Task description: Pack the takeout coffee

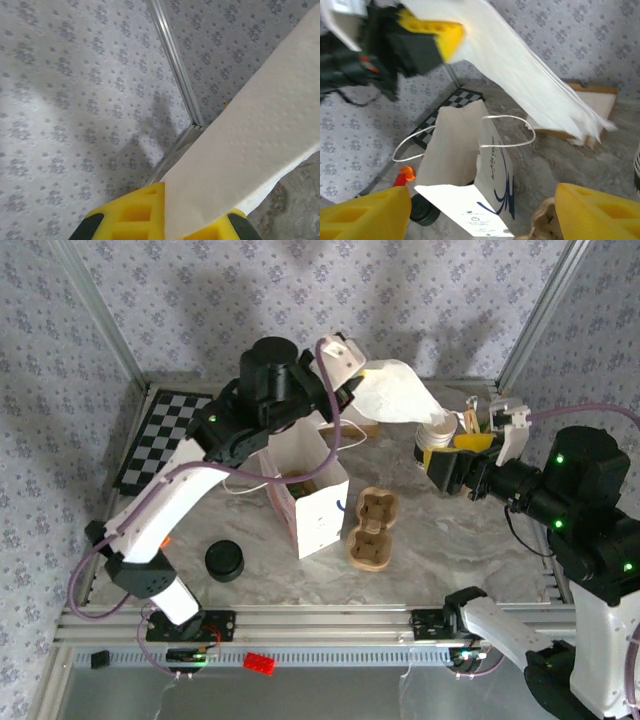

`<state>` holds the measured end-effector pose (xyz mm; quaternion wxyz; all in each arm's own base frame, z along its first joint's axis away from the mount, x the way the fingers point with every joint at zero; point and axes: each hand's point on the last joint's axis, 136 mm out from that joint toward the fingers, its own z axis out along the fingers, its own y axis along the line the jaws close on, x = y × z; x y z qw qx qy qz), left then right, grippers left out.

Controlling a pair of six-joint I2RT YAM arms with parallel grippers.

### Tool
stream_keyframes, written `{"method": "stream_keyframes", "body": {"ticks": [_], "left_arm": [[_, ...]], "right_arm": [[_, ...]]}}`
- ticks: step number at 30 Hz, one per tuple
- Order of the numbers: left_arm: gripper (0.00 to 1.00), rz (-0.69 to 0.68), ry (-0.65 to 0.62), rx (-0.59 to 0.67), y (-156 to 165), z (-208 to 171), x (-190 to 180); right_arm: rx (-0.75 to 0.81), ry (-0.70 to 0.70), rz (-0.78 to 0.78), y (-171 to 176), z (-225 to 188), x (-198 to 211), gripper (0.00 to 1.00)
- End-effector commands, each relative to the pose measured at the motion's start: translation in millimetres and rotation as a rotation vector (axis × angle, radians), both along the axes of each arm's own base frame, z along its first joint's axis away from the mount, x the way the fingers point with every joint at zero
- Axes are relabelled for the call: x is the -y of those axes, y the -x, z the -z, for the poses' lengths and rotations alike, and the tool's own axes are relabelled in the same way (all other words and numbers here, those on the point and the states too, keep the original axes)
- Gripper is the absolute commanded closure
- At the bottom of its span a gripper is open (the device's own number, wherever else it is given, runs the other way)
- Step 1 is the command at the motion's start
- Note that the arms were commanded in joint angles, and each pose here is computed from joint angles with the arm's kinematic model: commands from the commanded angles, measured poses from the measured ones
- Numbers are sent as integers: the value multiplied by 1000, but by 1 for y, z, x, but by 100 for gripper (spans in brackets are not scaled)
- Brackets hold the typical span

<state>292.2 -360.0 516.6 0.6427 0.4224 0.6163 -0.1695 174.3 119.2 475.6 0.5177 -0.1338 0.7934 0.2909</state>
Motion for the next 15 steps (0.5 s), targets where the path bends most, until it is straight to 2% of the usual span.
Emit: {"method": "stream_keyframes", "body": {"ticks": [1,5,11,13,15], "left_arm": [[100,-46,31,12,9,-22,-27],[100,-50,37,15,16,-26,-38],[100,-37,32,15,22,-26,-43],[100,-35,35,15,23,-26,-43],[100,-34,32,15,23,-25,-42]], "right_arm": [[-29,105,21,-32,23,-2,15],[-2,125,-29,-54,21,-17,4],[26,170,-79,-73,16,-36,2],[34,158,-106,-76,12,-45,10],[31,160,-127,-80,11,-53,22]]}}
